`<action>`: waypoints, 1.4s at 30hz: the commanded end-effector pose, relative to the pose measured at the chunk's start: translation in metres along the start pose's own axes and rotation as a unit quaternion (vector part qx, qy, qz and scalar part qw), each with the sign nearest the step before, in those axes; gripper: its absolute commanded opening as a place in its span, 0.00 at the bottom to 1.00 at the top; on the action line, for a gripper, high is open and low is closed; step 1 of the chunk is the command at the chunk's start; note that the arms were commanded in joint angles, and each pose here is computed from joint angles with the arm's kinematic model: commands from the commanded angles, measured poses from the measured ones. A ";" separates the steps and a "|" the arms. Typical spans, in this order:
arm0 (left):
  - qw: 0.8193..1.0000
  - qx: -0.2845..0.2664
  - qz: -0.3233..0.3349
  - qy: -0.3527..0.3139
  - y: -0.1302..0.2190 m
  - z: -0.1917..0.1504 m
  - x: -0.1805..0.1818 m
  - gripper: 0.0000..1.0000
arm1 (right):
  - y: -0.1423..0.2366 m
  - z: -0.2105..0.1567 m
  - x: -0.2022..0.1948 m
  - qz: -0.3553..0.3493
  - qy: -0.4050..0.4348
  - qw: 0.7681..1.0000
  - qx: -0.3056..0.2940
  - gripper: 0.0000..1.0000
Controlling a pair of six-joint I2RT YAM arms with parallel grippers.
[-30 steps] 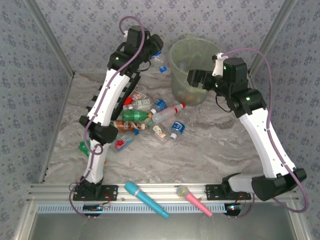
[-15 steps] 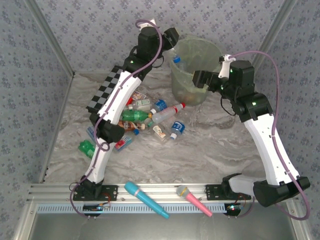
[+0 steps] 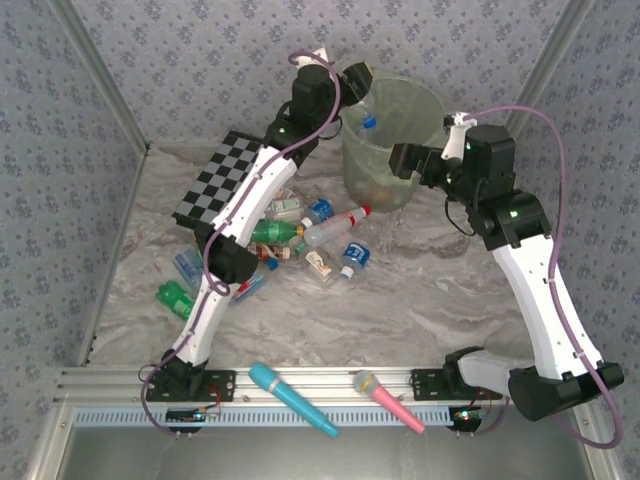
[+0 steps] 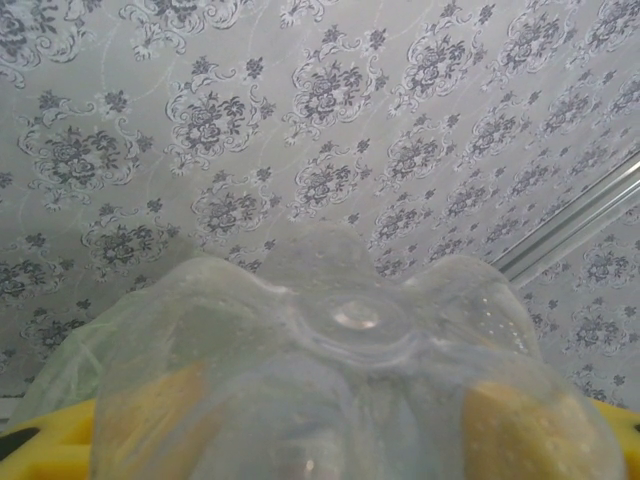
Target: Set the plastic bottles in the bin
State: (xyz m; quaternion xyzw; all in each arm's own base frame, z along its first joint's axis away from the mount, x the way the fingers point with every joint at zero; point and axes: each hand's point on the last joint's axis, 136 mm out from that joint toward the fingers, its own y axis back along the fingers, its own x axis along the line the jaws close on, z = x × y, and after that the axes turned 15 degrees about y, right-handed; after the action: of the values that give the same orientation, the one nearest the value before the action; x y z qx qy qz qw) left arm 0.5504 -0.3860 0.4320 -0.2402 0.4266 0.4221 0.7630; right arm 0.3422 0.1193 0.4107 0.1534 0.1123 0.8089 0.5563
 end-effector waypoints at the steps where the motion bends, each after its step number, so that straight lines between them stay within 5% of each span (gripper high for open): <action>1: 0.999 -0.004 -0.033 0.006 0.002 0.003 -0.018 0.59 | 0.003 0.000 -0.004 -0.009 -0.009 1.000 -0.003 1.00; 3: 1.000 0.001 -0.029 0.005 0.000 -0.001 -0.015 0.60 | 0.003 -0.002 -0.004 -0.009 -0.010 1.000 -0.001 1.00; 11: 0.999 0.018 -0.030 -0.003 -0.001 -0.009 -0.012 0.99 | 0.003 -0.003 -0.004 -0.008 -0.013 1.000 -0.001 1.00; 30: 0.999 0.022 0.007 -0.026 0.033 0.014 -0.027 1.00 | -0.005 -0.001 0.004 0.011 -0.014 1.000 -0.008 1.00; 42: 0.977 0.056 0.195 -0.060 0.088 0.039 0.048 1.00 | -0.030 0.000 0.035 0.047 0.018 0.999 -0.002 1.00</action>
State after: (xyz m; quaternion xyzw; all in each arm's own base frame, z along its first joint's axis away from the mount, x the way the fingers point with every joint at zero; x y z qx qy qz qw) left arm 0.5235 -0.3236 0.4121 -0.1200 0.4493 0.5086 0.7246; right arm 0.3529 0.1529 0.3935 0.1611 0.1206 0.8267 0.5253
